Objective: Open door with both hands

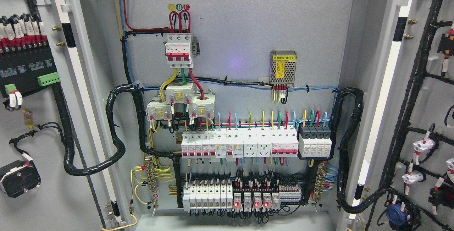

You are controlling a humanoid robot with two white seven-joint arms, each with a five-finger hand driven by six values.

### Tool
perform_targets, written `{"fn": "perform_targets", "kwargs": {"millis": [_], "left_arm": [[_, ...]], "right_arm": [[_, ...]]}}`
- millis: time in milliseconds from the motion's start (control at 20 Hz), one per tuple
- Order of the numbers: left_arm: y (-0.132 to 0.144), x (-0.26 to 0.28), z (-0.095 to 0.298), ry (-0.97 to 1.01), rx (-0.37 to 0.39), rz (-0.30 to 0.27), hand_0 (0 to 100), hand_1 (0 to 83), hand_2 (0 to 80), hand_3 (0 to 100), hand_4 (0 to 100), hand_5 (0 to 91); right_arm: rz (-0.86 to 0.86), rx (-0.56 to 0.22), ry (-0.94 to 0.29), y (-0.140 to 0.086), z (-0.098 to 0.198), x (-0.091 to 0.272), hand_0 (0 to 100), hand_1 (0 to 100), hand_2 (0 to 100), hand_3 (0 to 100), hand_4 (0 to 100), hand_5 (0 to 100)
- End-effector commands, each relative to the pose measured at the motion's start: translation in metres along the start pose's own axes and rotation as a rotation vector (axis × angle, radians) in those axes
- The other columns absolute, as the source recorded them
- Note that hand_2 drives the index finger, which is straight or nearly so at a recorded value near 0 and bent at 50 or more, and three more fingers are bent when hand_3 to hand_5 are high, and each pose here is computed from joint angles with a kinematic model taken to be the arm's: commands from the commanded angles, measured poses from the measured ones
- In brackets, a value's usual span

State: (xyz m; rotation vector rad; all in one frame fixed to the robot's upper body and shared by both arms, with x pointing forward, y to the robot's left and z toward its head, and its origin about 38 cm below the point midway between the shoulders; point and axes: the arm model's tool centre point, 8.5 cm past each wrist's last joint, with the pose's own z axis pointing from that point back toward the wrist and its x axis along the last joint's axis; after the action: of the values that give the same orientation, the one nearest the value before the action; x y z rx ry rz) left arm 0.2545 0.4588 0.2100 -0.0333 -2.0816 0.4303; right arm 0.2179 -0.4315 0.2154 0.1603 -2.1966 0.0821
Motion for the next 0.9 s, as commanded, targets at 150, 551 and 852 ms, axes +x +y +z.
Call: {"fn": "perform_targets", "kwargs": {"millis": [150,551,852], "left_arm": [[0.029,0.003,-0.007,0.01,0.068,-0.023,0,0.0,0.0,0,0,0.0],[0.036,0.008,-0.011,-0.001,0.084,-0.018,0,0.0,0.0,0,0,0.0],[0.036,0.012,-0.013,-0.011,0.081,-0.022,0,0.0,0.0,0,0,0.0]], "right_arm": [[0.008,0.0,-0.003,-0.002,0.001,0.001,19,0,0,0,0,0],[0.016,0.022,-0.044,0.004,-0.002,0.007,19,0,0,0,0,0],[-0.001,0.077,-0.045,0.015,-0.006,0.006,19,0,0,0,0,0]]}}
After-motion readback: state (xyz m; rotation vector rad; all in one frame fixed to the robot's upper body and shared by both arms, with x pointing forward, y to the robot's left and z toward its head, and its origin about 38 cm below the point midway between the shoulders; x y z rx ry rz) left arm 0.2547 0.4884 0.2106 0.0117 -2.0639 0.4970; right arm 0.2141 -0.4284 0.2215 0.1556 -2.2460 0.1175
